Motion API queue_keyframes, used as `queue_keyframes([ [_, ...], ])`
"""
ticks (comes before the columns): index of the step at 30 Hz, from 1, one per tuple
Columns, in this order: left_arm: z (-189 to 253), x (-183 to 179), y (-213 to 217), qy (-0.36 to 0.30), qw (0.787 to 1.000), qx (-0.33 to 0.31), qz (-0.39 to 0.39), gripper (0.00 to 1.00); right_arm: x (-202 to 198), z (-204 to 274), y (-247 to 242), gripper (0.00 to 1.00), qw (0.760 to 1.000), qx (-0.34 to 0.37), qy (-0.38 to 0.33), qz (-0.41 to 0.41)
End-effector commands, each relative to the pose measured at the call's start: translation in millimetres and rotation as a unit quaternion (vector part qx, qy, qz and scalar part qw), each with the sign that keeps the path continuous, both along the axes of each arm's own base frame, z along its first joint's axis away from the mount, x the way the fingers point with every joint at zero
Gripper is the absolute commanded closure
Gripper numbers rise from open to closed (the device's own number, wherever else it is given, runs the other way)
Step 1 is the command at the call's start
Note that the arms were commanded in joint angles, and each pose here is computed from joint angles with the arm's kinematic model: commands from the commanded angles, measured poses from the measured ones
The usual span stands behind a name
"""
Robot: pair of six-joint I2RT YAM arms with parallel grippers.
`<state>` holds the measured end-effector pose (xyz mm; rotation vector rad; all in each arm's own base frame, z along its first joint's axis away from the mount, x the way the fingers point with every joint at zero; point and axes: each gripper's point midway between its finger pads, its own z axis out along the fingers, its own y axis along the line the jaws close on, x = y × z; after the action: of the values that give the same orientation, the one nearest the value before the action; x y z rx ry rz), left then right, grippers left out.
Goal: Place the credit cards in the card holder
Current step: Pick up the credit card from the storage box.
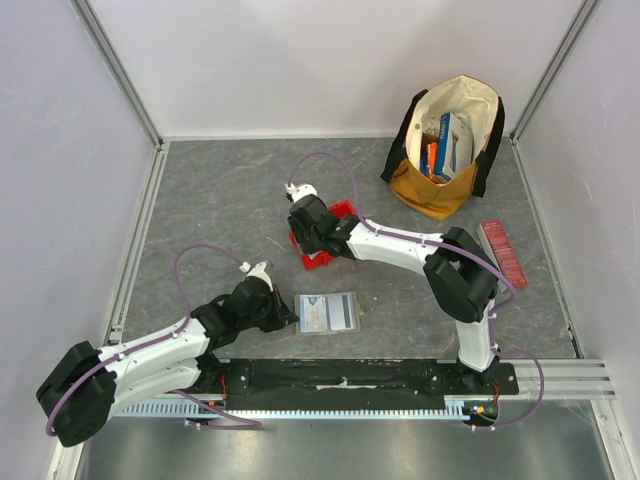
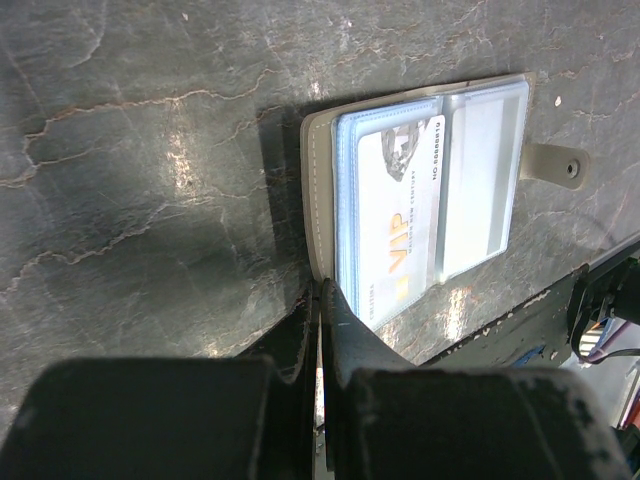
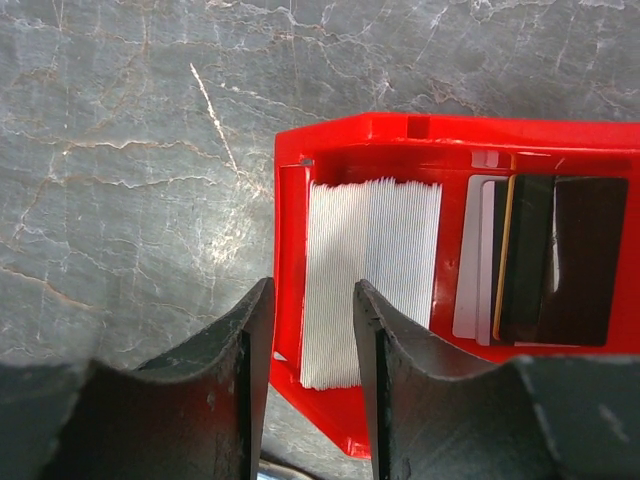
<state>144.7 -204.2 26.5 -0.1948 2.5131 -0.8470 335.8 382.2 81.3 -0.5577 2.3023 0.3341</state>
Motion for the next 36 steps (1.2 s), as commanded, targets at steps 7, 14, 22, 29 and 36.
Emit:
queue_keyframes([
  [7,1,7,3,-0.008,1.0,0.002,0.015,0.98,25,44,-16,0.51,0.998,0.046,-0.034,-0.033],
  [14,1,6,3,-0.008,1.0,0.0,0.016,0.98,38,33,-36,0.42,0.996,0.074,0.002,-0.047],
  [22,2,7,3,-0.008,1.0,0.0,0.016,0.98,36,17,-14,0.32,0.984,0.158,0.082,0.002],
  [29,1,7,3,-0.008,1.0,0.001,0.016,0.98,38,3,-12,0.29,0.977,0.182,0.112,0.001],
  [36,0,7,4,-0.006,1.0,0.002,0.017,0.98,37,-10,-14,0.28,0.976,0.178,0.127,-0.002],
])
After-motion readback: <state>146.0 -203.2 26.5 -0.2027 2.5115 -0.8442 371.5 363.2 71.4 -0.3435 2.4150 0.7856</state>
